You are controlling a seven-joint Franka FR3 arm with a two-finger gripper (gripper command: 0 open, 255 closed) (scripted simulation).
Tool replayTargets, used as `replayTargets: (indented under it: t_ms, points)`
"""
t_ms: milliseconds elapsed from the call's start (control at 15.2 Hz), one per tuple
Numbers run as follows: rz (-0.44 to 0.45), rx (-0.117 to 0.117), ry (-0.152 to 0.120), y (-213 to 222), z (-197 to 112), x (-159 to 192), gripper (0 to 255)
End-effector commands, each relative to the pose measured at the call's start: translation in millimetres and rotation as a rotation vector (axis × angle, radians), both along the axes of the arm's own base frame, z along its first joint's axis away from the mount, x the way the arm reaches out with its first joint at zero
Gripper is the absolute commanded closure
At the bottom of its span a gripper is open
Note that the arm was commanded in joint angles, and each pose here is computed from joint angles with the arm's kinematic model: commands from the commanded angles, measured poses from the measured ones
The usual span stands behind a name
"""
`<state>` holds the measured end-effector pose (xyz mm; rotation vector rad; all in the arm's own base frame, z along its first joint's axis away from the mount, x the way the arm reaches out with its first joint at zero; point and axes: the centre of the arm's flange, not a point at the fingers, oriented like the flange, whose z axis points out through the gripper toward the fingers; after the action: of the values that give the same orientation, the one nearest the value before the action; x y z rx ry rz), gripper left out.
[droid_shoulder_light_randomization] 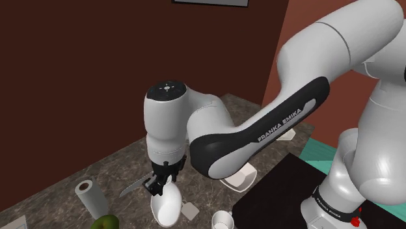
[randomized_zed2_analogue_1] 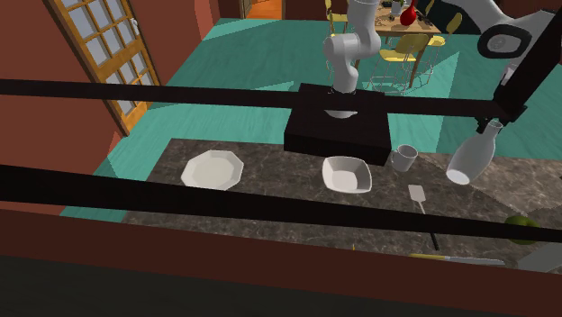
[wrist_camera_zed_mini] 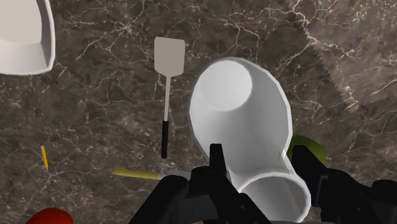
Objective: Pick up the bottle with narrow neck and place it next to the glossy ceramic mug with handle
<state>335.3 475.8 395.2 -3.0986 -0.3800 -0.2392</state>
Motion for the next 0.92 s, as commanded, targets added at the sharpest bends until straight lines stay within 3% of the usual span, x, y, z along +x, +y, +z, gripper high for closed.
replayTargets:
  t_ms: [0, 858]
  points:
    - [0.000, 0.001, -0.001, 0, -11, 0, 255]
    - [0.000, 0.001, -0.001, 0, -80, 0, 255]
